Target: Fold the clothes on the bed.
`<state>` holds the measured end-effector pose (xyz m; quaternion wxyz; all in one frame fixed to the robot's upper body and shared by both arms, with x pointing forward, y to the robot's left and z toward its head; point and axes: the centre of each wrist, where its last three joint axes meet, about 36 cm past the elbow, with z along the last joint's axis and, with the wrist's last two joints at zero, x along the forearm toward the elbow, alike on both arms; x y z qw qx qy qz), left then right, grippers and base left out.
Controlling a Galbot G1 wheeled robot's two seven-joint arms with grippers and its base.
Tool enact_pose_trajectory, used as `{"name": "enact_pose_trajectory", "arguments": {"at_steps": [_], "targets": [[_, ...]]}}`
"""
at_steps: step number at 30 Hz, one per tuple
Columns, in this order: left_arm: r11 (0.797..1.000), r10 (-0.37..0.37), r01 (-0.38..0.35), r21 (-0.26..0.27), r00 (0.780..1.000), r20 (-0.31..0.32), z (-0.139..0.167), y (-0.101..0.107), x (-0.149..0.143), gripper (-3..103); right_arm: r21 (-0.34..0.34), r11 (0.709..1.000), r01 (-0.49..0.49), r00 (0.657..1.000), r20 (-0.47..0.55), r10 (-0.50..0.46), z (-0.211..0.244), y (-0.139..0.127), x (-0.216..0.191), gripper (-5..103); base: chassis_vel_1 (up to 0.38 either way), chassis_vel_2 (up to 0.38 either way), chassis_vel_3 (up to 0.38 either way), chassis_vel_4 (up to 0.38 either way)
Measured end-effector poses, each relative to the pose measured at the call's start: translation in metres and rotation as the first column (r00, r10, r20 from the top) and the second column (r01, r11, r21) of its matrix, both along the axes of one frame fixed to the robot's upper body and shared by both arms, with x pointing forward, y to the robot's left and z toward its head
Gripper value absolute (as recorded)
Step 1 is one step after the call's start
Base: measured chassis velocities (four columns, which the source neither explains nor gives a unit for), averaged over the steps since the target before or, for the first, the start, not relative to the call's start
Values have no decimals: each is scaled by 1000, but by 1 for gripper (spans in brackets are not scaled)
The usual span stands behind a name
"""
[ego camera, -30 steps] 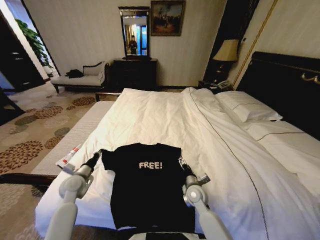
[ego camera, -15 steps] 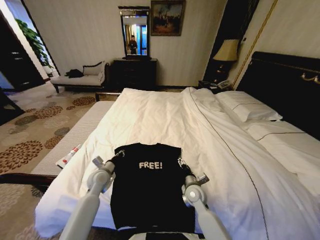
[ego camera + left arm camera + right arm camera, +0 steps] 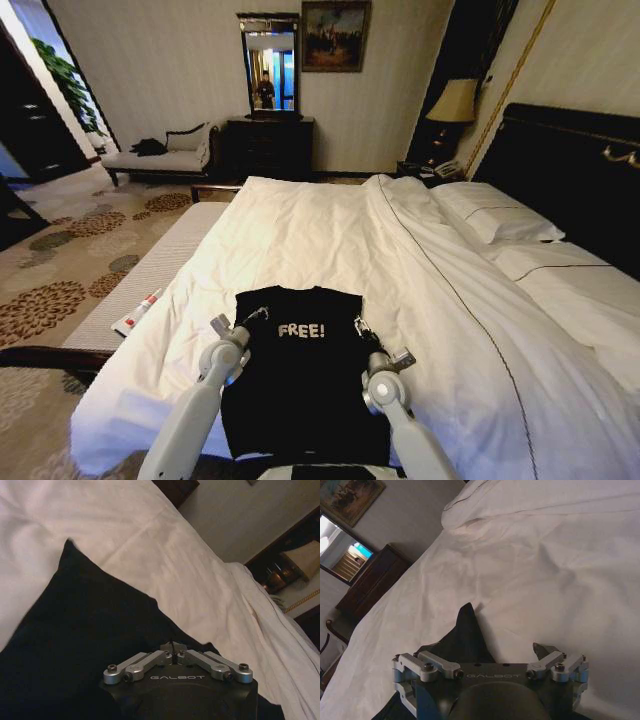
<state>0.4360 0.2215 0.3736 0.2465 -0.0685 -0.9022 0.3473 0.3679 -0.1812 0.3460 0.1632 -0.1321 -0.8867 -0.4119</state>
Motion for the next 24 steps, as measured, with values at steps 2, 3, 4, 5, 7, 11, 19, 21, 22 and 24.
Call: {"name": "enact_pose_trajectory", "arguments": {"at_steps": [2,3,4,5,7,11,19,21,22,24], "targets": [[1000,-6,6,13,1000,-4,-4,-6,-5,0,-1,1000,3,1000,-3,-3,-1,0,-1,100,0,0,0,0],[1000,-6,6,15,1000,-3,-4,-8,-6,-1,-1,1000,4,1000,-4,-4,-1,0,-2,100,0,0,0,0],[1000,-6,6,15,1000,-3,-4,-8,-6,-1,-1,1000,4,1000,-4,-4,-1,0,-2,100,0,0,0,0],[1000,-6,6,14,1000,-1,-3,-9,-8,4,-1,1000,4,1000,-6,-4,-2,0,-2,100,0,0,0,0],[1000,0,0,12,1000,0,1,-6,-13,15,-2,1000,4,1000,-7,-4,-2,0,-3,100,0,0,0,0],[998,30,-30,-51,1000,8,14,7,-21,26,-2,1000,4,1000,-7,-4,-3,1,-3,100,0,0,0,0],[980,132,-128,-154,991,13,28,40,-42,53,-2,1000,-1,1000,-11,1,-4,3,-5,100,0,0,0,0],[977,158,-159,-141,987,-19,20,49,-43,64,-2,1000,-4,1000,-10,4,-4,4,-5,100,0,0,0,0],[977,168,-173,-128,985,-44,12,52,-45,70,-1,1000,-5,1000,-9,5,-3,5,-5,100,0,0,0,0],[977,174,-181,-113,982,-67,4,54,-46,76,-1,1000,-6,1000,-6,6,-3,5,-5,100,0,0,0,0]]}}
